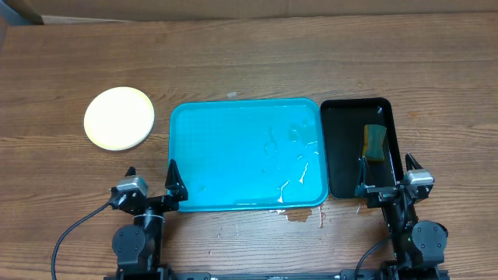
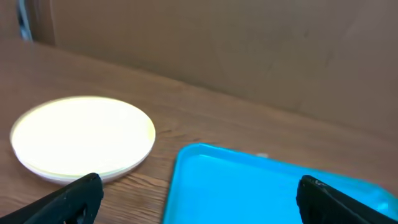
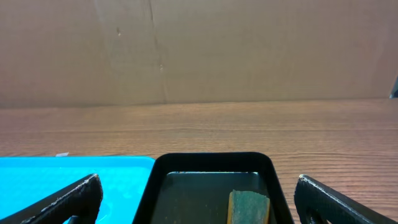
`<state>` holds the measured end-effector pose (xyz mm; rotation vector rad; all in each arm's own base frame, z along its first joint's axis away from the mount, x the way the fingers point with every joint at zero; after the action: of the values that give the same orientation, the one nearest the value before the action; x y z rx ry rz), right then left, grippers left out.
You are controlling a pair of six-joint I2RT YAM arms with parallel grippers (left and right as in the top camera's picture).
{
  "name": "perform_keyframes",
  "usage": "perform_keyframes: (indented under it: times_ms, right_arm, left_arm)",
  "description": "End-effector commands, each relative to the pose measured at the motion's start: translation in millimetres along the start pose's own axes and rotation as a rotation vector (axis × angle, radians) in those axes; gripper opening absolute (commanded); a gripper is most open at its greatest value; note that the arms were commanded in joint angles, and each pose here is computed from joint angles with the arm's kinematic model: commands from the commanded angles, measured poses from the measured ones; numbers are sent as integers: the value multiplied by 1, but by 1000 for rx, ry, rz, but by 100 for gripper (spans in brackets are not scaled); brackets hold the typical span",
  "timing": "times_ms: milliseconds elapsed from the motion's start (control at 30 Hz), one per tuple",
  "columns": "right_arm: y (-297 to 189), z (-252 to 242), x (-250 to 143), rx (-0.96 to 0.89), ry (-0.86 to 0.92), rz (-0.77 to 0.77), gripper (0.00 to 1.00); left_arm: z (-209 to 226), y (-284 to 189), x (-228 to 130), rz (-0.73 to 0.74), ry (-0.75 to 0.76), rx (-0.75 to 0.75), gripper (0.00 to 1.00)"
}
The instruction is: Clean dirty plates on tray and stack at the side
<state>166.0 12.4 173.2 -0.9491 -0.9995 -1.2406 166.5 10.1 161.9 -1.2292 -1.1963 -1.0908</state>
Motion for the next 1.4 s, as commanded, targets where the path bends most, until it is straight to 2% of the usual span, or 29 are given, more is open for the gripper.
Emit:
perform_keyframes:
  times_ms: [0,1367]
  right_arm:
    - [0,-1,-1,-2,-4,-7,100]
    - [0,-1,-1,-2,-4,-7,100]
  left_arm:
    - [-1,-1,0,-9,223,-9,100]
    - [-1,0,0,-8,252,-8,100]
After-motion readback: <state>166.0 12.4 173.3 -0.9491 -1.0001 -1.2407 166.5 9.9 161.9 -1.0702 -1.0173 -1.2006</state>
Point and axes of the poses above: each gripper's point midway between its finger pads, its own y axis out along the fingers, its own z axis along the line the jaws close on, x = y × z, the point moved 8 cm from there along -y, back along the fingers, and after that the axes turned 13 degrees about y, right-handed, at the moved point
